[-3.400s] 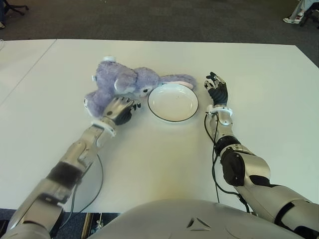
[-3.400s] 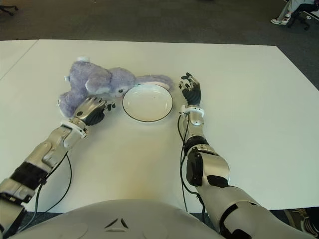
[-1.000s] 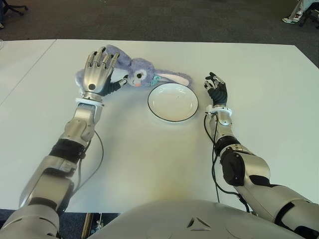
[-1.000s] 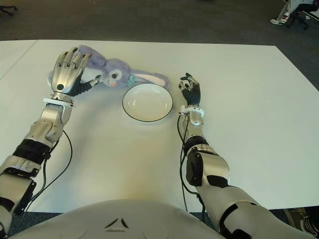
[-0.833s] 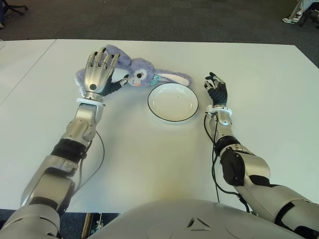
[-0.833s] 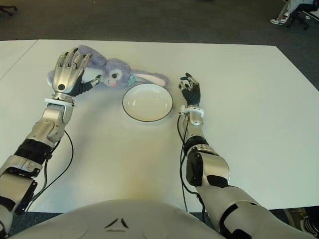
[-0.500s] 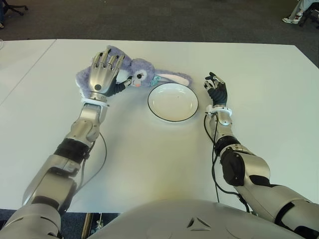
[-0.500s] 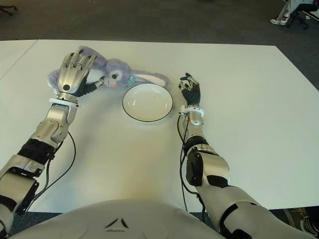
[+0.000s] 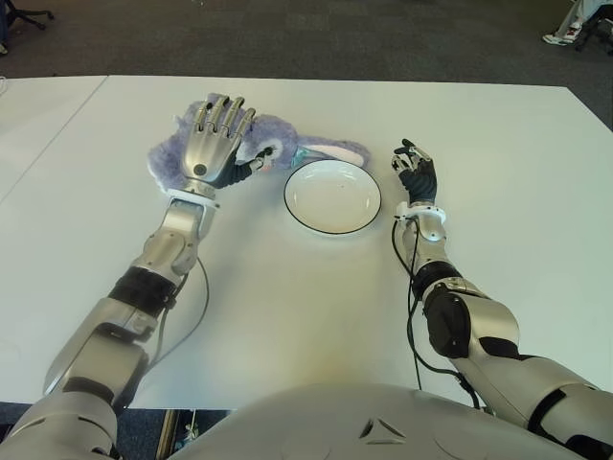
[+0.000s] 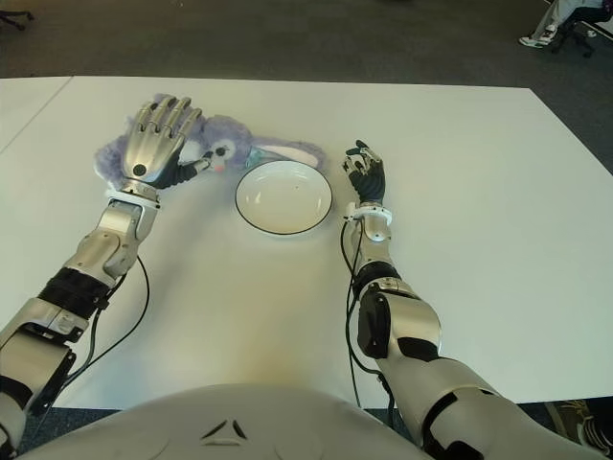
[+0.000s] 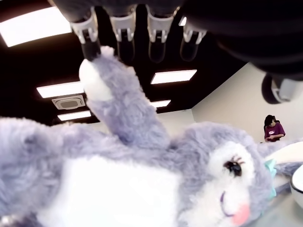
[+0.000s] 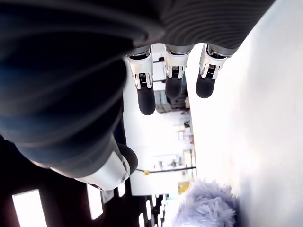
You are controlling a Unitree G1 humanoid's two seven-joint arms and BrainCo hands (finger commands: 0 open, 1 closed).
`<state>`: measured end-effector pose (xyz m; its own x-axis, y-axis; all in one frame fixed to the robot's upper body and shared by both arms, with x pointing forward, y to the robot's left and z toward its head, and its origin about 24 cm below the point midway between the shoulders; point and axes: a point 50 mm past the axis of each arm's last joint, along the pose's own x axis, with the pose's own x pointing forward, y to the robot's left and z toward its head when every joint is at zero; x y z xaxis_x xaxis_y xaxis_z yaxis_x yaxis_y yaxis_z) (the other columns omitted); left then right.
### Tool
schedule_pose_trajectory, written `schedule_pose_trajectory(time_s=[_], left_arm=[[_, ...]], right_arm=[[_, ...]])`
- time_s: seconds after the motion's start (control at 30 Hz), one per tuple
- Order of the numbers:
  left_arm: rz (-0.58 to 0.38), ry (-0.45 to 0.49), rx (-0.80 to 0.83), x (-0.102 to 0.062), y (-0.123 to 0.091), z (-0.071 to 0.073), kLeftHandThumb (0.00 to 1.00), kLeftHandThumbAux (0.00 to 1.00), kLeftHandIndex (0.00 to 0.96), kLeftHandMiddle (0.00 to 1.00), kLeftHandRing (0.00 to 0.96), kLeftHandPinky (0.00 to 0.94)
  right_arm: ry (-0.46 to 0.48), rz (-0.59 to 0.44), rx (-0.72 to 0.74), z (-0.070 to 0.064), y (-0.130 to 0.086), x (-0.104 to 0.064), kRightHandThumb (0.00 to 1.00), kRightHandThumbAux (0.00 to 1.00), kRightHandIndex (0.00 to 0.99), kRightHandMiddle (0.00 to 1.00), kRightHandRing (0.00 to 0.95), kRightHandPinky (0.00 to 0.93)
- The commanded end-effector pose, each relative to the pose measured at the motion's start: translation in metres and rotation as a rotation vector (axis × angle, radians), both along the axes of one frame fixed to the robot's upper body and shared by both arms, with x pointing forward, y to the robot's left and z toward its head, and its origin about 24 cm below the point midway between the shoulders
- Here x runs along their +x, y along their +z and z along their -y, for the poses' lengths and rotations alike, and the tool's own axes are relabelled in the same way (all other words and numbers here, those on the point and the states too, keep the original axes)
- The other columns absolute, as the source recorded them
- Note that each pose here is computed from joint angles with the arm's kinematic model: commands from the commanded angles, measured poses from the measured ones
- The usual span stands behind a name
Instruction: Put the doll into the plate.
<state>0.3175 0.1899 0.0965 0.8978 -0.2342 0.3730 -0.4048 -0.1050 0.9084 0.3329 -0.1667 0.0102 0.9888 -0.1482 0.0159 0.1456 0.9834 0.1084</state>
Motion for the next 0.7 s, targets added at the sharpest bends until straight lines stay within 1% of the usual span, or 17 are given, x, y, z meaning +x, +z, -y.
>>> schedule_pose_trajectory(time_s=[0.03, 0.2, 0.3, 0.33, 0.4, 0.43, 0.5, 0.57, 0.7], left_arm=[[0.048, -0.002, 0.072, 0.007, 0.011, 0.0, 0.339, 0.214, 0.0, 0.0, 0.0, 0.0], [0.151, -0.003, 0.127, 0.002, 0.029, 0.005, 0.31, 0.224, 0.0, 0.0, 0.0, 0.0], [0.255, -0.006, 0.191, -0.01, 0.048, 0.013, 0.278, 0.231, 0.0, 0.0, 0.0, 0.0], [0.276, -0.007, 0.204, -0.013, 0.052, 0.015, 0.264, 0.234, 0.0, 0.0, 0.0, 0.0], [0.288, -0.004, 0.214, -0.015, 0.054, 0.017, 0.259, 0.235, 0.0, 0.0, 0.0, 0.0], [0.316, -0.005, 0.238, -0.022, 0.057, 0.02, 0.259, 0.235, 0.0, 0.0, 0.0, 0.0], [0.361, -0.006, 0.269, -0.034, 0.061, 0.026, 0.225, 0.262, 0.0, 0.0, 0.0, 0.0], [0.375, -0.002, 0.277, -0.039, 0.063, 0.028, 0.222, 0.265, 0.0, 0.0, 0.0, 0.0], [0.378, 0.018, 0.281, -0.039, 0.064, 0.027, 0.213, 0.283, 0.0, 0.0, 0.0, 0.0]], right_arm=[[-0.01, -0.502, 0.127, -0.014, -0.103, -0.085, 0.591, 0.833, 0.427, 0.135, 0.001, 0.0], [-0.009, -0.506, 0.129, -0.014, -0.104, -0.085, 0.594, 0.833, 0.429, 0.139, 0.003, 0.0], [-0.01, -0.507, 0.13, -0.014, -0.104, -0.085, 0.593, 0.833, 0.431, 0.139, 0.003, 0.0], [-0.01, -0.507, 0.13, -0.014, -0.104, -0.085, 0.593, 0.833, 0.432, 0.139, 0.003, 0.0], [-0.01, -0.507, 0.13, -0.014, -0.104, -0.084, 0.592, 0.833, 0.432, 0.139, 0.002, 0.0], [-0.01, -0.507, 0.126, -0.014, -0.104, -0.084, 0.591, 0.834, 0.432, 0.139, 0.002, 0.0], [-0.011, -0.507, 0.121, -0.014, -0.103, -0.084, 0.59, 0.832, 0.433, 0.134, 0.0, 0.0], [-0.011, -0.508, 0.118, -0.014, -0.103, -0.084, 0.589, 0.832, 0.434, 0.134, 0.0, 0.0], [-0.009, -0.508, 0.113, -0.014, -0.103, -0.083, 0.591, 0.83, 0.432, 0.131, 0.0, 0.0]])
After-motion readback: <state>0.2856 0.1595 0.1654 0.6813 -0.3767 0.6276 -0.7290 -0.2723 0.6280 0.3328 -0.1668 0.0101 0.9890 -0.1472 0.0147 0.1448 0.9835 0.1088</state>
